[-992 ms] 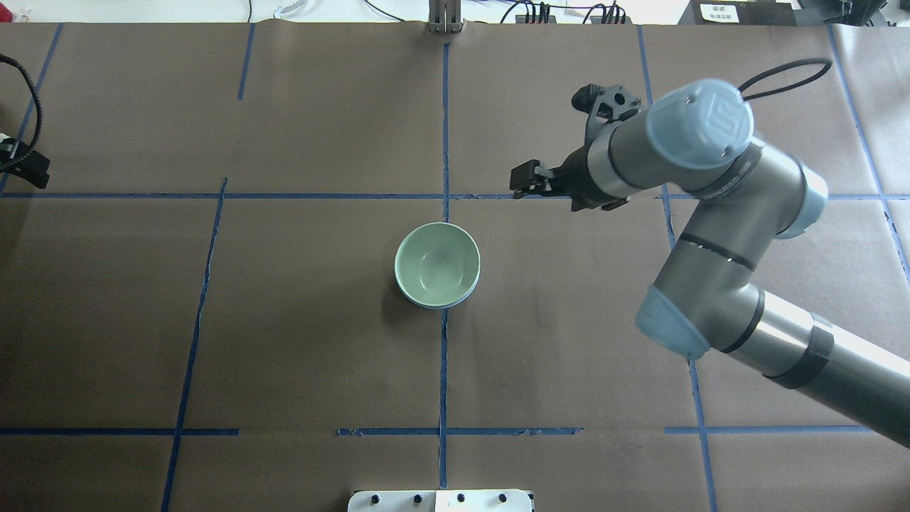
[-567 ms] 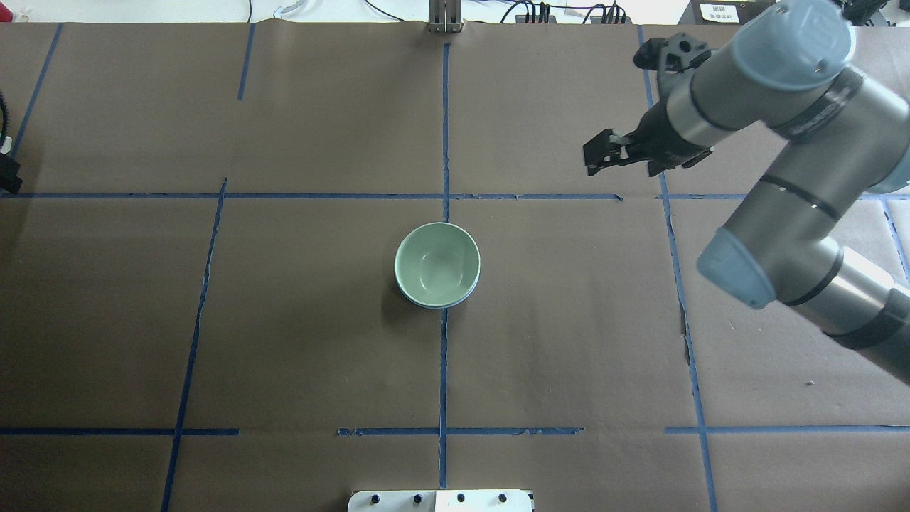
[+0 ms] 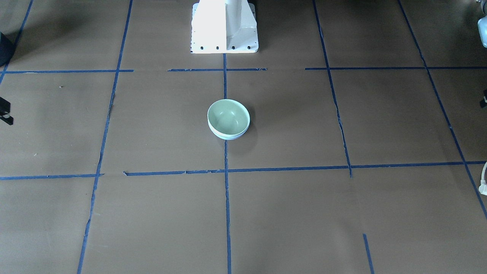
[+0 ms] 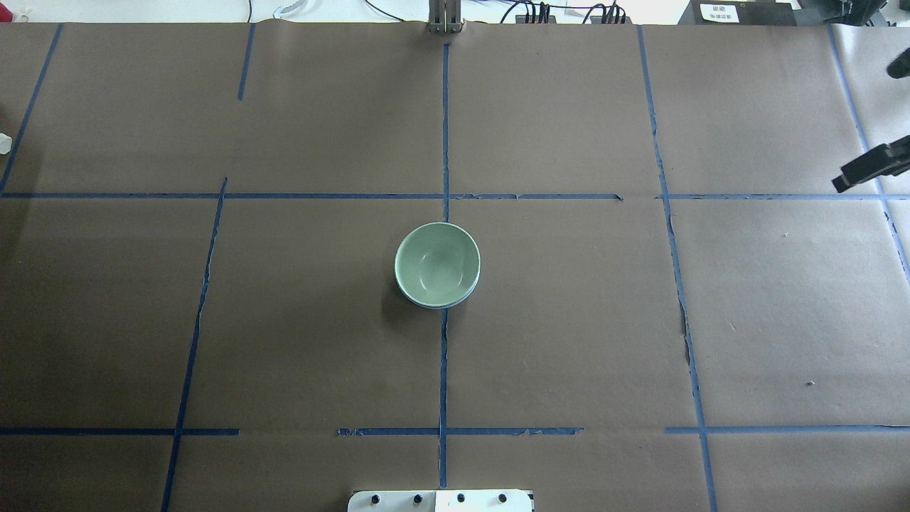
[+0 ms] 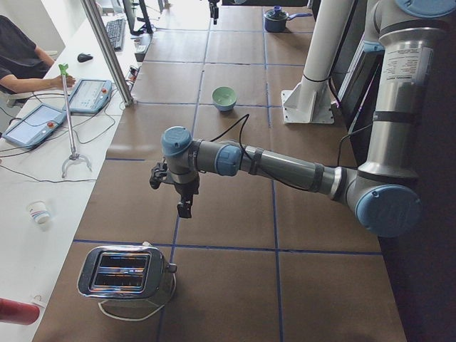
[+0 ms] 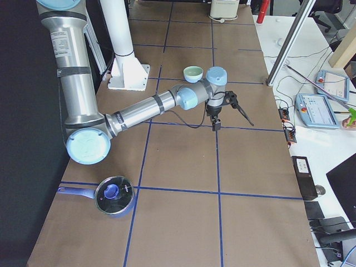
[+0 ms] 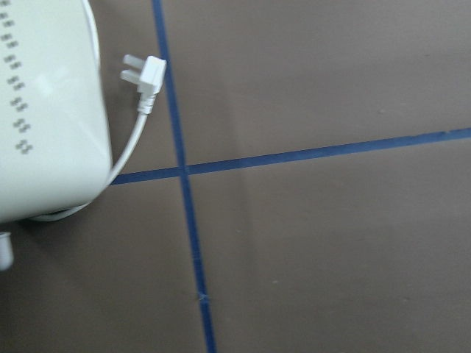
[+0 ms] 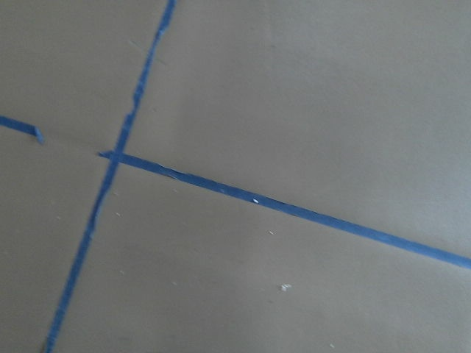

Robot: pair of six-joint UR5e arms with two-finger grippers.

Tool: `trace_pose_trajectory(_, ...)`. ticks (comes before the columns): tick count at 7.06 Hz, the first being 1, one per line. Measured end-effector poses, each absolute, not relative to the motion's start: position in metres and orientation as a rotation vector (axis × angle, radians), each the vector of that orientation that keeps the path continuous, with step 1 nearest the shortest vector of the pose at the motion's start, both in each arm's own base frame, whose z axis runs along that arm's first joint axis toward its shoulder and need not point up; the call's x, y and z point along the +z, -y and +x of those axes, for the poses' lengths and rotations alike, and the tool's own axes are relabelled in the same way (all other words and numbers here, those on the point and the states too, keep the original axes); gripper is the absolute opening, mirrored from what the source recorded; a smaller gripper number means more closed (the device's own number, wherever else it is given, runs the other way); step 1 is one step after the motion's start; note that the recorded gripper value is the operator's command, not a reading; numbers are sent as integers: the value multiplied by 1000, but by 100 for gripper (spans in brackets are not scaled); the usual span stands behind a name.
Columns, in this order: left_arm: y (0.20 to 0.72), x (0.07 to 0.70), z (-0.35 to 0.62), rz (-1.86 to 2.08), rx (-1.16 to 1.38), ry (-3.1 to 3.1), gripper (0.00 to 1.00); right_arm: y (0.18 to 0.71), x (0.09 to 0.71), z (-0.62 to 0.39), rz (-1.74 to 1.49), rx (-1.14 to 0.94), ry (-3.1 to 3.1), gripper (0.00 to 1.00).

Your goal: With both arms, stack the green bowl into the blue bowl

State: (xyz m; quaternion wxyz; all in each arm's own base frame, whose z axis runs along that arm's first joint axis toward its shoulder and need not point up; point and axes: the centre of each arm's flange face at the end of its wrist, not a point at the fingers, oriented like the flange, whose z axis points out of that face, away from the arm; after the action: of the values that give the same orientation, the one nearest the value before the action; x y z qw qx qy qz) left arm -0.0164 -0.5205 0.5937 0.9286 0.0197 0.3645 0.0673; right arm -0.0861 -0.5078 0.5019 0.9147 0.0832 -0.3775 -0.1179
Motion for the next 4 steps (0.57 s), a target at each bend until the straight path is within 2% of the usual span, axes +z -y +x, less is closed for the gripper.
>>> trace_pose_trajectory(4,477,672,-51,-50,108,-779,100,490,554,-46,111,-189,786,100)
